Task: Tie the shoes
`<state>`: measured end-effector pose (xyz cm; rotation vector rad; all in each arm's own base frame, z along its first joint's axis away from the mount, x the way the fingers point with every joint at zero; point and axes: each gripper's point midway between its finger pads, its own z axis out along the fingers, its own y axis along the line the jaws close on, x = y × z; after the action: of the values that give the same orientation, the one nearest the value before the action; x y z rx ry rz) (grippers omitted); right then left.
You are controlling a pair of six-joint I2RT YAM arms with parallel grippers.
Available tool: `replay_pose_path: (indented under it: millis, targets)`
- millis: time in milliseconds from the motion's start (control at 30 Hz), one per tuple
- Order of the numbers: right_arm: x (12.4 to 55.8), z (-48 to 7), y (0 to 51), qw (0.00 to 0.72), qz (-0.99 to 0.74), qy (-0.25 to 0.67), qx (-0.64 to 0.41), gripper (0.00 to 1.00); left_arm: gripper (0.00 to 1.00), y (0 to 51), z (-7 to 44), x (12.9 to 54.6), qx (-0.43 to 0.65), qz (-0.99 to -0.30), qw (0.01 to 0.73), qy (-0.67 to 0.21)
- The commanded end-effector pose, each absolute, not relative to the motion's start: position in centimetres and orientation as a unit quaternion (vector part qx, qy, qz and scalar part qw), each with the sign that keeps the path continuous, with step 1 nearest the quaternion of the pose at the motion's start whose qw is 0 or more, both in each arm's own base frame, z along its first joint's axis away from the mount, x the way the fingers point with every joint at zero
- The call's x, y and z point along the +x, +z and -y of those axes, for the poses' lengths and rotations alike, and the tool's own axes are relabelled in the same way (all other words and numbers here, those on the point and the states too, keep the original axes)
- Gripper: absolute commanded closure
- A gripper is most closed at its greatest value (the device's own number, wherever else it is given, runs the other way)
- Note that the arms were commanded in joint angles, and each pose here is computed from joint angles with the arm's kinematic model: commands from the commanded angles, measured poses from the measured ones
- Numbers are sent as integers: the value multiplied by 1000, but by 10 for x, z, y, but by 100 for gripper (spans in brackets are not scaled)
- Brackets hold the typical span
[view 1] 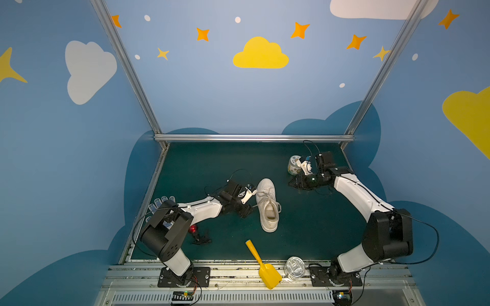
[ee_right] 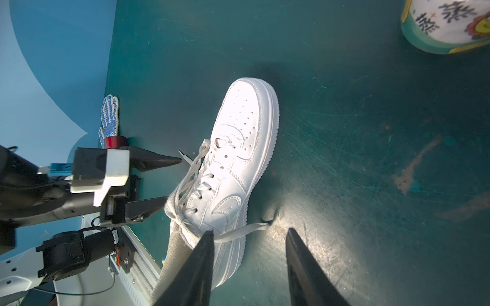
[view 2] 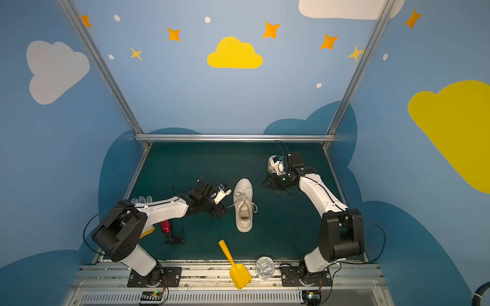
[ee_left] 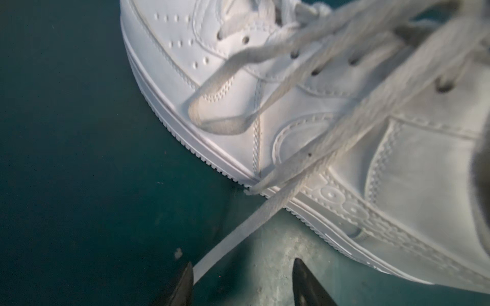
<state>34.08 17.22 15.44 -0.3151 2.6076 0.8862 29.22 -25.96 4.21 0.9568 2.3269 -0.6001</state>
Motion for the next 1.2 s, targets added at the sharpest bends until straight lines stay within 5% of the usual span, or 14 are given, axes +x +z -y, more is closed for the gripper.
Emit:
replay_pose_path:
  millis: [0,467,900,1167]
  targets:
    - [340,-176,156,169,-924,324,-113,56,39,51,273,303,330,-849,317,-267]
    - [339,-192,148,140,-922,340,-122,58,57,28,276,303,374,-834,313,-257]
    - [339,-233,151,119,-912,349,-177,58,57,23,284,297,414,-808,326,-265]
    - [328,-252,143,94,-912,341,-208,58,82,18,287,296,414,-804,328,-273]
